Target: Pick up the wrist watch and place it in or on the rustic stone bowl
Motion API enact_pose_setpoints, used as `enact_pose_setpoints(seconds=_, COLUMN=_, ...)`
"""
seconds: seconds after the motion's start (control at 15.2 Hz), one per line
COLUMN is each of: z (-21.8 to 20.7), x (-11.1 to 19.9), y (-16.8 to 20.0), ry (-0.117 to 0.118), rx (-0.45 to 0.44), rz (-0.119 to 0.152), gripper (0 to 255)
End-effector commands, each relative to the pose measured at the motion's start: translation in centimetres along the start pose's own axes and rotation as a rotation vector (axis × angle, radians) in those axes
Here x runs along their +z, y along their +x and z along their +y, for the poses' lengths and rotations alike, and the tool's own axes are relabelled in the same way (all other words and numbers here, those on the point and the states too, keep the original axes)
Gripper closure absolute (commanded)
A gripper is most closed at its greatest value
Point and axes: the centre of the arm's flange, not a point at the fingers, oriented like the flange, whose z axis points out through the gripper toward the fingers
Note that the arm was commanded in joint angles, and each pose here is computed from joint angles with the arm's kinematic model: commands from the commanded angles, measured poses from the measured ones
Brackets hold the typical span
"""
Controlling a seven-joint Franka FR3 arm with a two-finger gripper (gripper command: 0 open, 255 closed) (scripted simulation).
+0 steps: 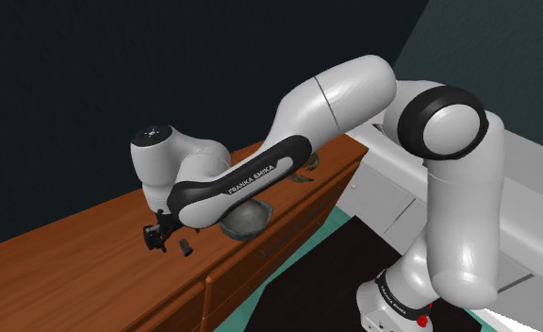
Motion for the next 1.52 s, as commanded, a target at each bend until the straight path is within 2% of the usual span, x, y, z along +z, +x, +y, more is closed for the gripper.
enact_pose_setpoints(seconds=0.0, z=0.0, x=1.2, y=0.1, ry=0.000, rx=0.000, rz=0.000, gripper=0)
enact_pose_setpoints(seconds=0.26, z=0.0, x=3.1, y=0.1, ry=0.000, rx=0.000, rz=0.000, gripper=0)
enact_pose_setpoints(seconds=0.79, z=0.0, x=3.1, y=0.1, ry=0.000, rx=0.000, rz=0.000, gripper=0)
enact_pose_setpoints(seconds=0.86, z=0.0, x=3.1, y=0.1, ry=0.000, rx=0.000, rz=0.000, gripper=255)
enact_pose_setpoints(seconds=1.45, z=0.0, x=3.1, y=0.1, ry=0.000, rx=0.000, rz=0.000, gripper=255)
